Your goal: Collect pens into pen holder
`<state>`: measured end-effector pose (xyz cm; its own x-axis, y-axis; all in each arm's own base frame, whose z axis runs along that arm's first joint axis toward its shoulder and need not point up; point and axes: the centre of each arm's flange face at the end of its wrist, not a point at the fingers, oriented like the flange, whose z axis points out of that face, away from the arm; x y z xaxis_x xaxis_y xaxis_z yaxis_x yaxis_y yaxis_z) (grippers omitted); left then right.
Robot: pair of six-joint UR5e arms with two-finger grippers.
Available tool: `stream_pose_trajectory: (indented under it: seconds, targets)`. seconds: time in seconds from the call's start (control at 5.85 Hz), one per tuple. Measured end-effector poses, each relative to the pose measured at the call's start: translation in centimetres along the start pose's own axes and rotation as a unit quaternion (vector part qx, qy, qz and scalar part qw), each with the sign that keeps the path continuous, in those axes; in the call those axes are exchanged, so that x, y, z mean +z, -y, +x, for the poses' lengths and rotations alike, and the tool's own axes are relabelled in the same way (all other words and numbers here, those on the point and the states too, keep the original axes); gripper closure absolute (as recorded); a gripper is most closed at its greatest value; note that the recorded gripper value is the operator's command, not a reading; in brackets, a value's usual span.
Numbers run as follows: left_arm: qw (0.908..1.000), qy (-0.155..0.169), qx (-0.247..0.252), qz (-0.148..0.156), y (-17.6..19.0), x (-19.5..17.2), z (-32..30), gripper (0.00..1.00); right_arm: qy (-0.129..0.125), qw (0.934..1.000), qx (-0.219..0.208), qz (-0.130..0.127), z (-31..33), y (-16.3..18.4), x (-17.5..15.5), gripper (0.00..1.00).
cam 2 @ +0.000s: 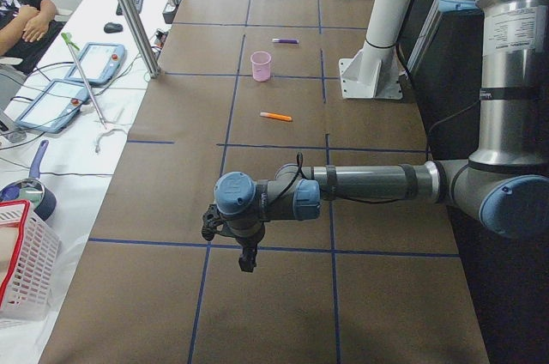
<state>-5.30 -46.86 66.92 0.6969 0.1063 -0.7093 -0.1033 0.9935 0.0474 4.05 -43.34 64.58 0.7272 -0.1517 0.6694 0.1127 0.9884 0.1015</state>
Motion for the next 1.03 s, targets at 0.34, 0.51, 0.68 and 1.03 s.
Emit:
stream_pose_trajectory:
  seconds: [0.34, 0.51, 0.68, 1.03]
  targets:
    - [0.9999, 0.000, 0.015, 0.000, 4.1, 0.0, 4.4, 0.00, 0.002, 0.9997, -0.009, -0.023, 2.0, -1.4, 2.3, 0.00]
    - [0.9998, -0.001, 0.022, -0.001, 5.7, 0.3, 6.7, 0.00, 0.004, 0.9993, -0.013, -0.034, 2.9, -2.7, 3.3, 0.00]
    - [0.9996, -0.003, 0.029, -0.004, 7.2, 0.8, 9.3, 0.00, 0.004, 0.9991, -0.011, -0.041, 3.3, -3.6, 3.8, 0.00]
    - [0.9983, -0.007, 0.057, -0.001, 9.4, 1.5, 14.2, 0.00, 0.002, 0.9989, -0.007, -0.047, 3.8, -4.1, 4.3, 0.00]
